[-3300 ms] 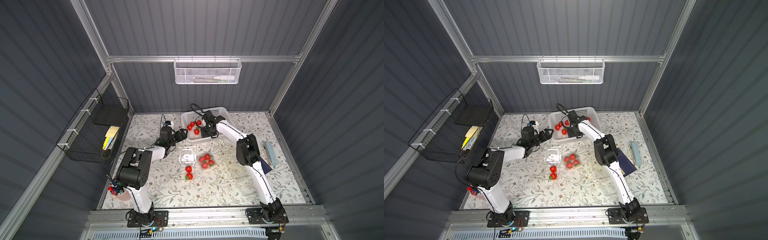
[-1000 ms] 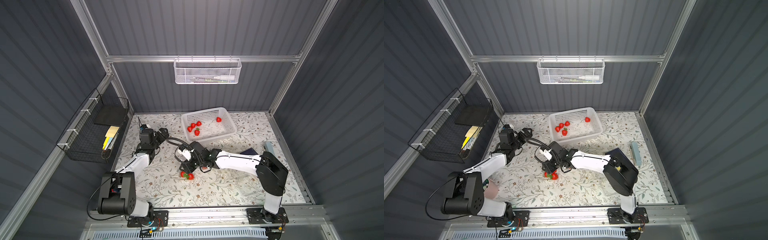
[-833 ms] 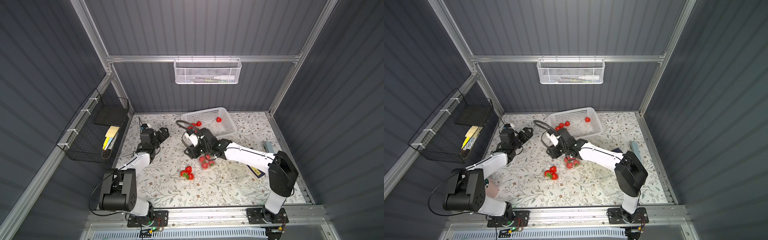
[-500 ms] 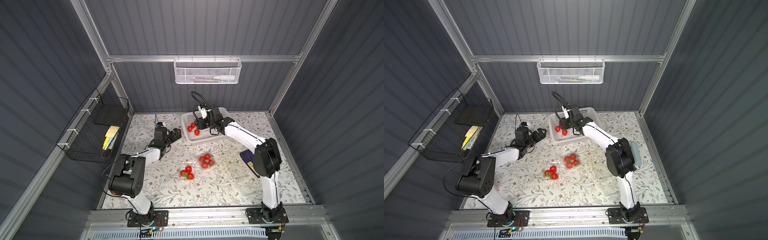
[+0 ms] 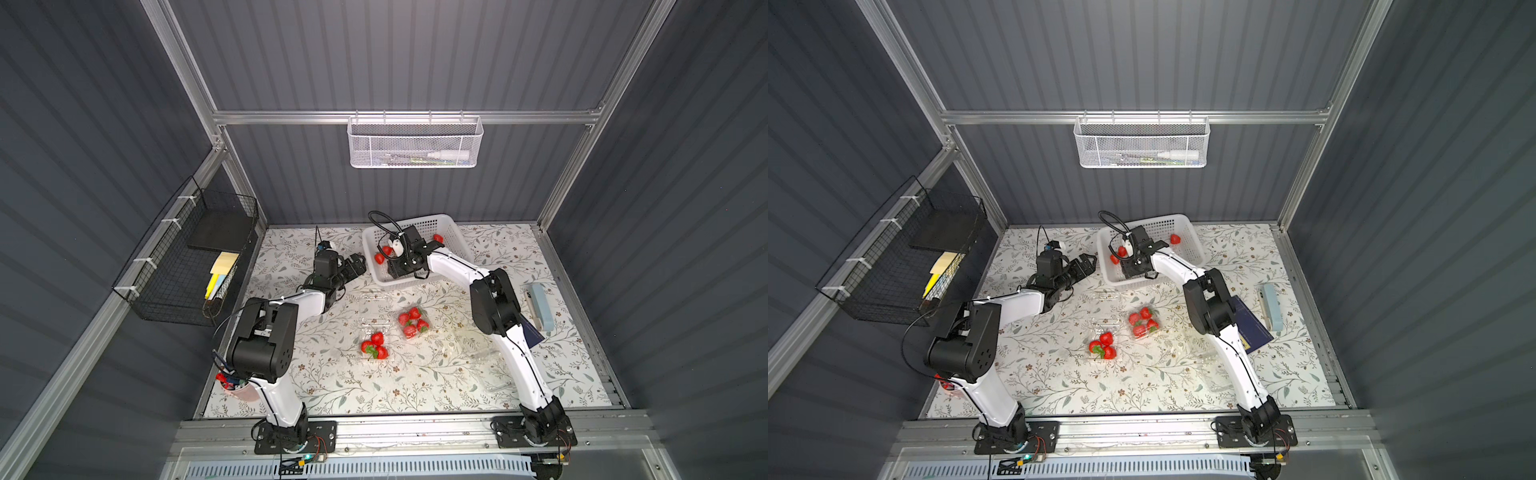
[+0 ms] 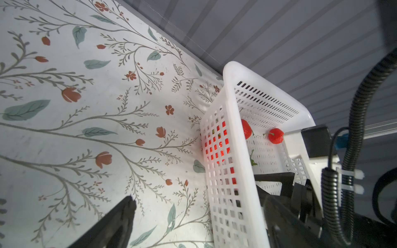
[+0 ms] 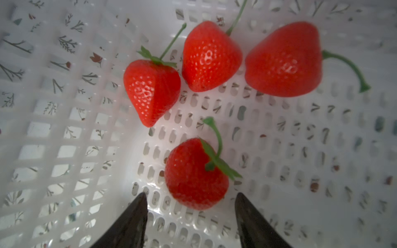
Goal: Pack strawberries into containers
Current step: Pick up the strawberry from the basket.
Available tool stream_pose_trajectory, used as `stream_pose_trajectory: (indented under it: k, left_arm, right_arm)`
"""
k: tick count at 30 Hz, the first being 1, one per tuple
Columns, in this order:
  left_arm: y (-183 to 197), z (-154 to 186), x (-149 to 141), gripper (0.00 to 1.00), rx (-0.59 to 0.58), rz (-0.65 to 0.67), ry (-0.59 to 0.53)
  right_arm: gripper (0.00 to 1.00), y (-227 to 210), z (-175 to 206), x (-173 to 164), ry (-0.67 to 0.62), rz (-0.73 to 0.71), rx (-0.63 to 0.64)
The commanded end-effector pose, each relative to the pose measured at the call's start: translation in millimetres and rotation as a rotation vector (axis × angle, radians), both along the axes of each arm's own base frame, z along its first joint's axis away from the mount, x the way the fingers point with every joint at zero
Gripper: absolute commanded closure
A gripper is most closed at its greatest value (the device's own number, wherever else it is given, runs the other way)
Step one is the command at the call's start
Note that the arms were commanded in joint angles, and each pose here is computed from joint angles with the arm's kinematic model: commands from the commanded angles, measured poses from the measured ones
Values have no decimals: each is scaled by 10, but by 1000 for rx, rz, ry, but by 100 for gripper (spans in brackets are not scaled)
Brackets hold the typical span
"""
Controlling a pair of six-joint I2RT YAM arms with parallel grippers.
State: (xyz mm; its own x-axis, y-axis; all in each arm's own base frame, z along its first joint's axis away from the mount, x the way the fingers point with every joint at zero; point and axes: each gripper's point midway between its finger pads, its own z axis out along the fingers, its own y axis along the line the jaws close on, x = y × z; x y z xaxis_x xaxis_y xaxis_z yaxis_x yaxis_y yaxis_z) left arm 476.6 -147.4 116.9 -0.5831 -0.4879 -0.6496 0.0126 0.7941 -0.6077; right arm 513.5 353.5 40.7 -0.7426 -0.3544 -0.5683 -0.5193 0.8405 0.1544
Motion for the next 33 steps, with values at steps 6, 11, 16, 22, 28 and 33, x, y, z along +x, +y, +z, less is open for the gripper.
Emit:
stream_pose_trajectory:
  k: [6,11,16,22,28,33]
  left_arm:
    - [-26,20,78,5,3,-11,-13]
    - [-27,2,84,5,7,-13,-10]
    - [-23,17,70,5,11,-15,-12]
    - [-8,75,15,5,13,-16,-21]
    - [27,218,-111,5,12,-15,-40]
    - [51,333,-207,4,14,-17,-52]
  right_arm:
    - [37,145,-43,232,-62,-25,61]
    - [46,181,-107,251,-48,-31,77]
    - [57,166,-2,226,-54,-36,86]
    - [72,169,435,137,-106,-15,145]
    - [78,85,1028,-18,-193,-11,216]
    - [81,20,1412,-323,-187,7,283]
